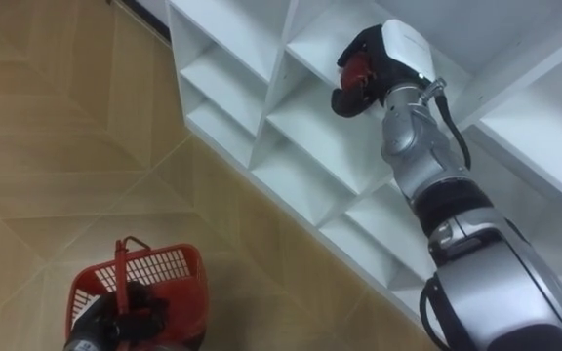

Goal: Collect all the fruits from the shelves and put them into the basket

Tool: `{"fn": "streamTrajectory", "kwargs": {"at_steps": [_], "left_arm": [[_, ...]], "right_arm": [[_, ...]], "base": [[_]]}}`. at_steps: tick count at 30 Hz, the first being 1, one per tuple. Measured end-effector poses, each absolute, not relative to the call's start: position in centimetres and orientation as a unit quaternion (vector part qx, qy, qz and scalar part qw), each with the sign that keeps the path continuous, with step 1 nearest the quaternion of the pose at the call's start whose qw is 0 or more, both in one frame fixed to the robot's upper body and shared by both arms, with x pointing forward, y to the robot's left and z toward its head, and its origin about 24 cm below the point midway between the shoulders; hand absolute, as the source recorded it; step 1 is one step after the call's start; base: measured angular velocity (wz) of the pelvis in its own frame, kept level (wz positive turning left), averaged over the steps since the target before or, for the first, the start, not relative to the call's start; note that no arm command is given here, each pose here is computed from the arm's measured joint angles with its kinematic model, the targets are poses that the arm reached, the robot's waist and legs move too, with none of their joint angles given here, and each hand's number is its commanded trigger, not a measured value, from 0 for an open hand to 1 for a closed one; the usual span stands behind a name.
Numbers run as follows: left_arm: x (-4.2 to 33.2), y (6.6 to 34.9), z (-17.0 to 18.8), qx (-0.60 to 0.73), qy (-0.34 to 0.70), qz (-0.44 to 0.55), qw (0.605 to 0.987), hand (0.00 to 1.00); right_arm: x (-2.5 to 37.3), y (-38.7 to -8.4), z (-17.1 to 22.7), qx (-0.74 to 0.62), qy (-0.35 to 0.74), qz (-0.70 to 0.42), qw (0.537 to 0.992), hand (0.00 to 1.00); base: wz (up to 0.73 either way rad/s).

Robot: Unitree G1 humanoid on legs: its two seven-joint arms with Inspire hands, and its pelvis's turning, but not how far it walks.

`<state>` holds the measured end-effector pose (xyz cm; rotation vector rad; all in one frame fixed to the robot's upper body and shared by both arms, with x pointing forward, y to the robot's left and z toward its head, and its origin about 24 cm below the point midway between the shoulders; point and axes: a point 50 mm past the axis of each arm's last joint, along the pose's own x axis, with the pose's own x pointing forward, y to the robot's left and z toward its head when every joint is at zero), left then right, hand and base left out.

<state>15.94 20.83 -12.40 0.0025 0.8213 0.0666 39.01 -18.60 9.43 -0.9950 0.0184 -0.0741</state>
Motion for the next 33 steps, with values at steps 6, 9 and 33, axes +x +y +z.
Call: {"fn": "streamTrajectory", "kwargs": {"at_steps": [6,9,33], "left_arm": [[15.9,20.8,-12.4,0.001,0.399,0.032,0.916,1.0],[15.9,20.8,-12.4,0.001,0.4,0.032,0.916,1.0],[17.8,19.2,-10.7,-0.045,0.346,0.027,0.937,1.0]], "right_arm": [[39.1,-18.6,9.6,-0.477,0.01,-0.031,0.878,1.0],[39.1,-18.6,9.5,-0.477,0.01,-0.031,0.878,1.0],[39.4,-16.7,12.3,-0.442,-0.051,-0.013,0.896,1.0]], "base": [[0.0],[0.0],[-0.03]]}}
